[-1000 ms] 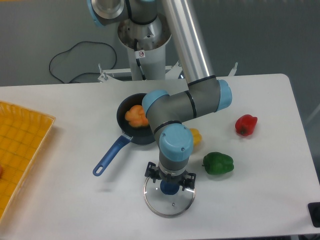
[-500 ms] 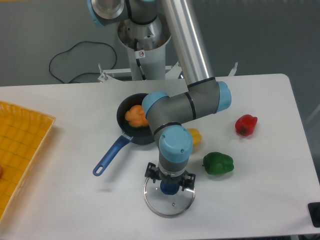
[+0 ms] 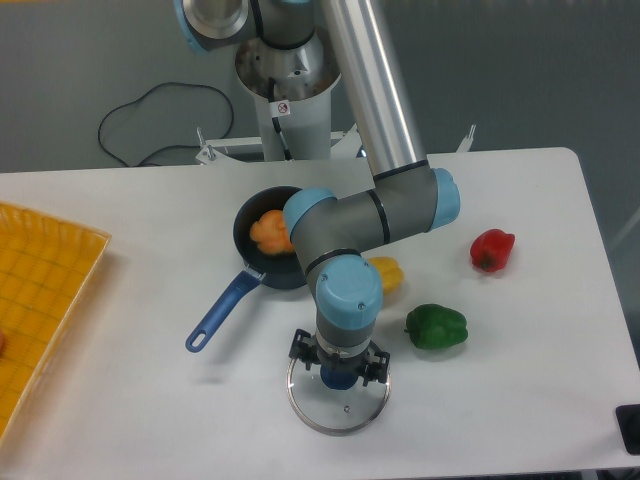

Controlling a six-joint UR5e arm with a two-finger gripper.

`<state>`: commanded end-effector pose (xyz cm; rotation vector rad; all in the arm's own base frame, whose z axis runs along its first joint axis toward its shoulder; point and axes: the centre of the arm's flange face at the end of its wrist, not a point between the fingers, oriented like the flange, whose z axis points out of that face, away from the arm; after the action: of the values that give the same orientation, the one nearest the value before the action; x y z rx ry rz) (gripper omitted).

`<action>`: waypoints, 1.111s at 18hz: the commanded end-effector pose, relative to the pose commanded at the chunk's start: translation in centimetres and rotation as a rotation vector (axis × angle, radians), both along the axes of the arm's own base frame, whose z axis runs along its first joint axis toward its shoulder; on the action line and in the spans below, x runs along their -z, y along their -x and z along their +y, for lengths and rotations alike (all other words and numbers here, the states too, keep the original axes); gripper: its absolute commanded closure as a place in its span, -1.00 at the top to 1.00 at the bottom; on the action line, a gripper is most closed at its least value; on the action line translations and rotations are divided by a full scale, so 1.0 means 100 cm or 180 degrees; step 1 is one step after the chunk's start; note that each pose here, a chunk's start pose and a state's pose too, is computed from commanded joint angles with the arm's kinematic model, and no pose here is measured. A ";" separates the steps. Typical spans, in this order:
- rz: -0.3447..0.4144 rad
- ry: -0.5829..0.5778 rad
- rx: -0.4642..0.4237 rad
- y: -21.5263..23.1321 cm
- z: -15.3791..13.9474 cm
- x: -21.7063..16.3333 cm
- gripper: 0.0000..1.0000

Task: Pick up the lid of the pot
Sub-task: 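Close the gripper on the blue knob of the lid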

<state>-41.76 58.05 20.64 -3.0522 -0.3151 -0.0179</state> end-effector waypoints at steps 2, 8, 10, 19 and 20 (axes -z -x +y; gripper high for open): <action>0.0000 0.0000 0.0005 -0.001 -0.001 -0.001 0.89; 0.0005 -0.0003 0.0015 -0.001 -0.001 -0.001 0.68; 0.0012 -0.0010 0.0015 -0.001 -0.001 -0.003 0.61; 0.0019 -0.0010 0.0024 -0.001 -0.001 -0.005 0.56; 0.0019 -0.0010 0.0019 -0.001 -0.001 -0.005 0.55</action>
<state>-41.65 57.93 21.10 -3.0496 -0.3051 -0.0095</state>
